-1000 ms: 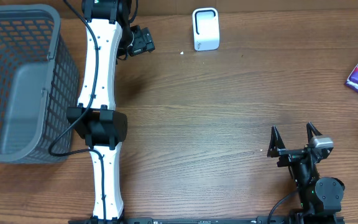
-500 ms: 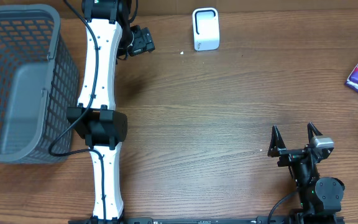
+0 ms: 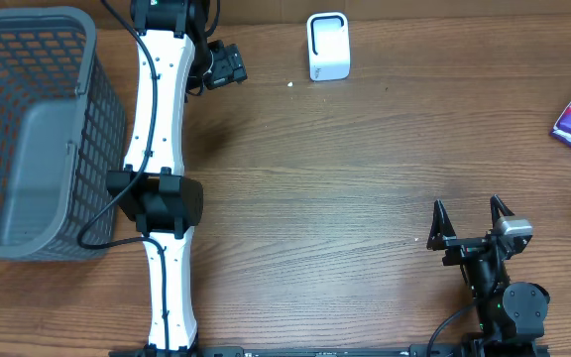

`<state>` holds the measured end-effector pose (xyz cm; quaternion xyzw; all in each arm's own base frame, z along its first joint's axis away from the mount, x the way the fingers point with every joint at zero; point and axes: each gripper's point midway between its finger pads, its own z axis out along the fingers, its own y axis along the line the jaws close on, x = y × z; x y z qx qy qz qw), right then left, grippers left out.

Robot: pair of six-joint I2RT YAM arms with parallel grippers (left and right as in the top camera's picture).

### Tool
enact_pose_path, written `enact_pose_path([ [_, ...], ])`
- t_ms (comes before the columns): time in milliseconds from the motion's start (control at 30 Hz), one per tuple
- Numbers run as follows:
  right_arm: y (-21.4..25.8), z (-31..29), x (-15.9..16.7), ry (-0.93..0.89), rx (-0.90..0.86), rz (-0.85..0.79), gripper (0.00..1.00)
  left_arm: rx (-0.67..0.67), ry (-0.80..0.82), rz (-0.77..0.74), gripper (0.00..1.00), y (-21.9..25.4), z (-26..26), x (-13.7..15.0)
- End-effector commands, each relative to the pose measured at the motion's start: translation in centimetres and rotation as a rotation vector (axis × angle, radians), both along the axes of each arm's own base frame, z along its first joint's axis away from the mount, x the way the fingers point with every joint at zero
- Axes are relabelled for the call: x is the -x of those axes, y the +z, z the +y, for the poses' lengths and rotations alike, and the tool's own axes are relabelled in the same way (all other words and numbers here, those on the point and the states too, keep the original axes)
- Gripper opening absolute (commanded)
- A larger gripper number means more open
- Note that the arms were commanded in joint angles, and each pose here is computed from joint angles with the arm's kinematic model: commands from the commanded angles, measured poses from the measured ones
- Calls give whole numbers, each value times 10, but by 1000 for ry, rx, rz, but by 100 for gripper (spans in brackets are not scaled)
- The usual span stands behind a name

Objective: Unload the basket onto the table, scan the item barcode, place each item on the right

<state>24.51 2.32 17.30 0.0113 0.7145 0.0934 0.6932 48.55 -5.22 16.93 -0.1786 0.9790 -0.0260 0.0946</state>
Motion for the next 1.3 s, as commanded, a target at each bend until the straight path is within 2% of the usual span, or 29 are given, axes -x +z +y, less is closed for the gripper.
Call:
enact_pose_path([
  [0, -3, -3, 0, -14, 1, 0, 100, 8, 9, -26, 100, 11, 1, 0],
  [400, -3, -3, 0, -14, 1, 0, 100, 11, -6, -11, 100, 13, 0, 6],
  [500, -3, -3, 0, -14, 1, 0, 100, -1, -133, -28, 99, 20, -11, 8],
  [600, -3, -3, 0, -14, 1, 0, 100, -86, -266, -76, 100, 39, -28, 14],
  [700, -3, -3, 0, -14, 1, 0, 100, -179, -298, -149, 99, 67, -39, 21],
  [800, -3, -3, 0, -14, 1, 0, 100, -200, -305, -259, 100, 102, -46, 23],
  [1000, -3, -3, 0, -14, 1, 0, 100, -216, -326, -365, 100, 158, -35, 55],
  [1267, -3, -3, 0, -14, 1, 0, 100, -220, -340, -431, 100, 163, -24, 99],
])
